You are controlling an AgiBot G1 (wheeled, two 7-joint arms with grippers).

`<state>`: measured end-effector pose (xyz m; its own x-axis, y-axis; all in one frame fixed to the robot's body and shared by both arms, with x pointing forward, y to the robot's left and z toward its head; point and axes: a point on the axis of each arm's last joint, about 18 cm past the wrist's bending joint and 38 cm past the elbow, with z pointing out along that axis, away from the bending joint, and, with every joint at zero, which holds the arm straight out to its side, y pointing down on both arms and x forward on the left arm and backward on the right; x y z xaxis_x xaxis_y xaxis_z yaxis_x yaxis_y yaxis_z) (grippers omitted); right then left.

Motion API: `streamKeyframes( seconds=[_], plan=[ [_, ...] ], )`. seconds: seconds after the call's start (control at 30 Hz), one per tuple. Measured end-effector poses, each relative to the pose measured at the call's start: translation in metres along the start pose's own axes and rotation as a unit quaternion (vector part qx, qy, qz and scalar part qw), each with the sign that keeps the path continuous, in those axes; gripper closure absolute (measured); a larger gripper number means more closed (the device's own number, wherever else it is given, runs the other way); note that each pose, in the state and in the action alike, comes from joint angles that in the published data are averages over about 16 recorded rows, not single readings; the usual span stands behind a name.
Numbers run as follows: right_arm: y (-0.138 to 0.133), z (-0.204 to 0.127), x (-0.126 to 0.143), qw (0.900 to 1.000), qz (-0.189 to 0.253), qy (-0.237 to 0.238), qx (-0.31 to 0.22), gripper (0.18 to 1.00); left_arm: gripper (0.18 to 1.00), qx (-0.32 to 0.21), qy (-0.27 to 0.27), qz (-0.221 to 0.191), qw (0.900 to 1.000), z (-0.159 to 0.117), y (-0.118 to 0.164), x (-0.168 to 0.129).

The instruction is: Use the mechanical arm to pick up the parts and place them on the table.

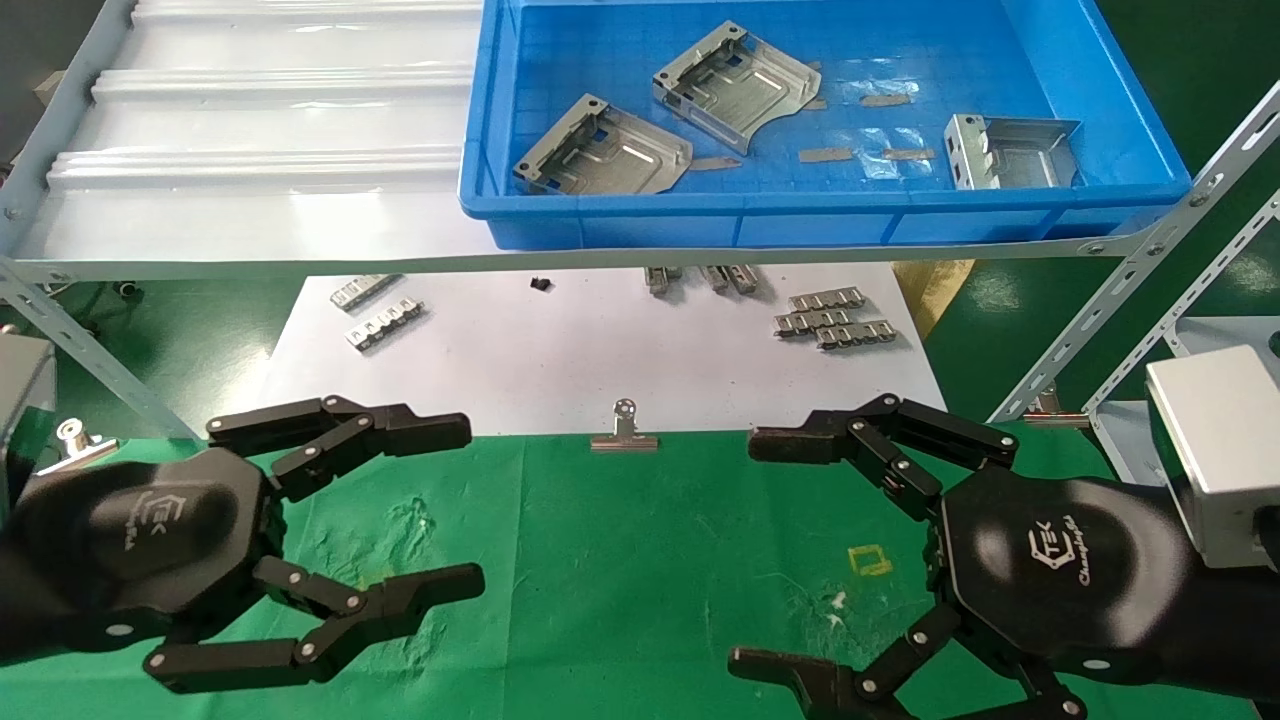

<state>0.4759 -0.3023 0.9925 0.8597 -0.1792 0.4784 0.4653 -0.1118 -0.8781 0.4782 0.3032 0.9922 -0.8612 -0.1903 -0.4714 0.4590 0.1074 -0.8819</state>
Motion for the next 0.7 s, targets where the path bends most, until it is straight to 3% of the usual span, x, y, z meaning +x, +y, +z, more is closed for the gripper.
streamKeyframes(
  seconds=[0.27,0.7],
  plan=[
    [0.0,0.0,0.0,1.0,0.0,0.0,0.0,0.179,0.517,0.0,0.0,0.0,1.0,0.0,0.0,0.0],
    [-0.0001,0.0,0.0,1.0,0.0,0.0,0.0,0.179,0.807,0.0,0.0,0.0,1.0,0.0,0.0,0.0]
  ],
)
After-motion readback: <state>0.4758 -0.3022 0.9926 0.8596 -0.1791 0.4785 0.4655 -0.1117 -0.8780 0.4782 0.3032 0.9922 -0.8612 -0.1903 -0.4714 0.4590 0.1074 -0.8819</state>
